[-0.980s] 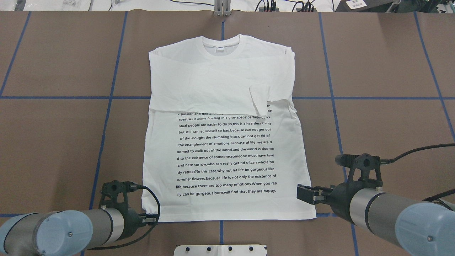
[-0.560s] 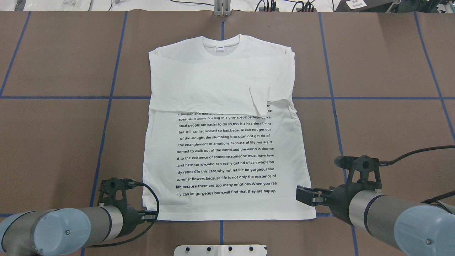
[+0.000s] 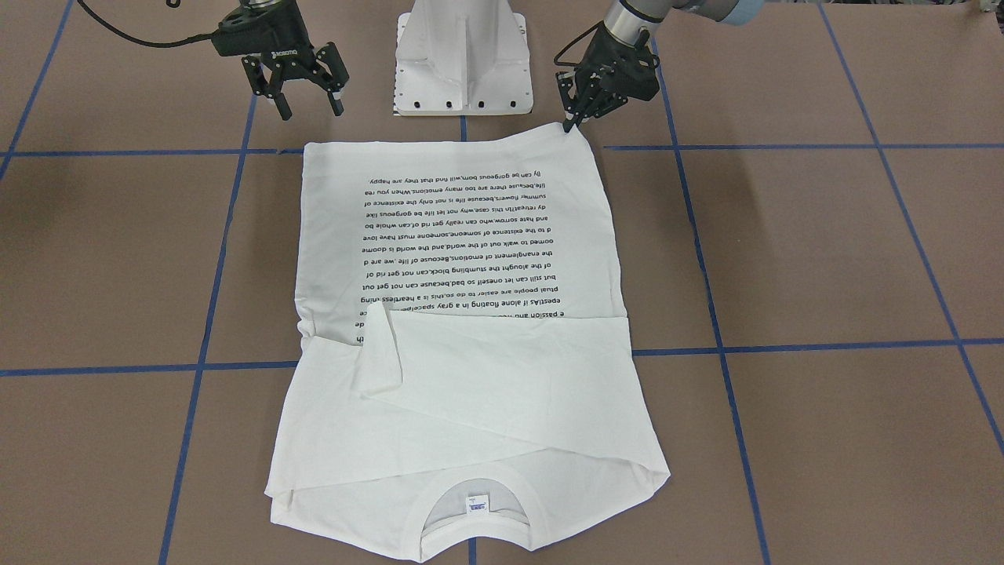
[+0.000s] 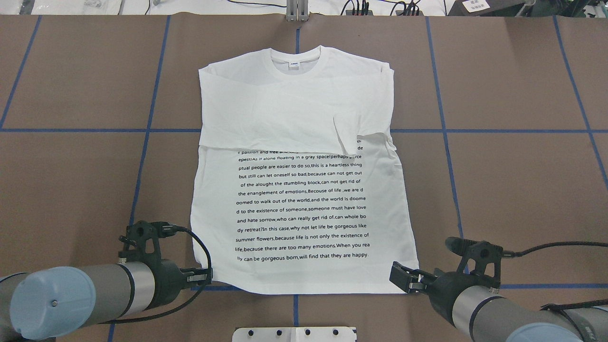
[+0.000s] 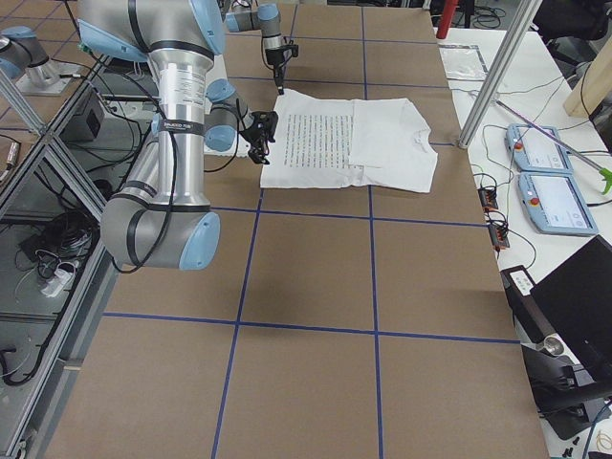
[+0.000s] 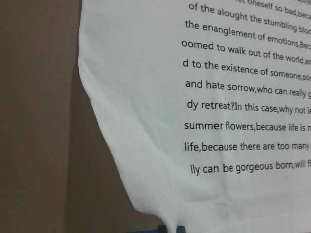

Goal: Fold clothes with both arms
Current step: 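Position both grippers at the hem corners nearest the robot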

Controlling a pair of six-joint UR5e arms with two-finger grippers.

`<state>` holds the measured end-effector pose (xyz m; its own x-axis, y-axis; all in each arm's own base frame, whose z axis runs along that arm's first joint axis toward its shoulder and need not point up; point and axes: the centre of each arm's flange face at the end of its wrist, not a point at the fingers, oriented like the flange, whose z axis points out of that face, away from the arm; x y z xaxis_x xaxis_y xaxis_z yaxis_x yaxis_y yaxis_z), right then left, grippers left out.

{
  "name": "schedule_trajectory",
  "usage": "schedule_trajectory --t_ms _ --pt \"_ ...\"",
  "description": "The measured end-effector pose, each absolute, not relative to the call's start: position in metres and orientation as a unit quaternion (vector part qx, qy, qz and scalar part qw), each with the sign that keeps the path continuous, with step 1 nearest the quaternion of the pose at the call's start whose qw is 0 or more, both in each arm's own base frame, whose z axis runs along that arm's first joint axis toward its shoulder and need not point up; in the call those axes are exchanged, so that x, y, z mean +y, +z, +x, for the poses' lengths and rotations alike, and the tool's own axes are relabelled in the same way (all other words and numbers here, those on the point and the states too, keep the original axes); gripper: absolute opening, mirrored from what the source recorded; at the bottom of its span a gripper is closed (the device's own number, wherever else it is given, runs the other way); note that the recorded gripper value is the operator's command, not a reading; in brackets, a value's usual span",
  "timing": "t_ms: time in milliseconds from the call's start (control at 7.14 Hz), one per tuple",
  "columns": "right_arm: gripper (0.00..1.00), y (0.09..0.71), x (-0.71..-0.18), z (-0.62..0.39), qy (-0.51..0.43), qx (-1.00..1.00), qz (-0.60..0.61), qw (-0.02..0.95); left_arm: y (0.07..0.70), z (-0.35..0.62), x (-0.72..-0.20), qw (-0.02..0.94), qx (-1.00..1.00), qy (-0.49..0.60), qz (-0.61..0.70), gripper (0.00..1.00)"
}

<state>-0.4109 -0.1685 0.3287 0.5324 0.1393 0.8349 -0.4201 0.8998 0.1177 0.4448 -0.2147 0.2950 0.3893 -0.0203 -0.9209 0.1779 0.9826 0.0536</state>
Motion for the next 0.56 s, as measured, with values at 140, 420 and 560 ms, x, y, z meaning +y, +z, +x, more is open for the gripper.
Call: schedule_trajectory --t_ms 140,420,560 --pt "0.81 0.335 -0.165 -0.417 0.166 -0.453 0.161 0.861 0.287 0.439 -0.216 0.825 0.557 -0.062 0.074 0.00" --pt "0.80 0.350 -0.164 -0.428 0.170 -0.445 0.173 0.862 0.280 0.434 -0.217 0.820 0.563 -0.063 0.075 0.00" --pt "0.80 0.359 -0.163 -0.433 0.170 -0.437 0.178 0.865 0.278 0.433 -0.217 0.819 0.565 -0.064 0.074 0.00"
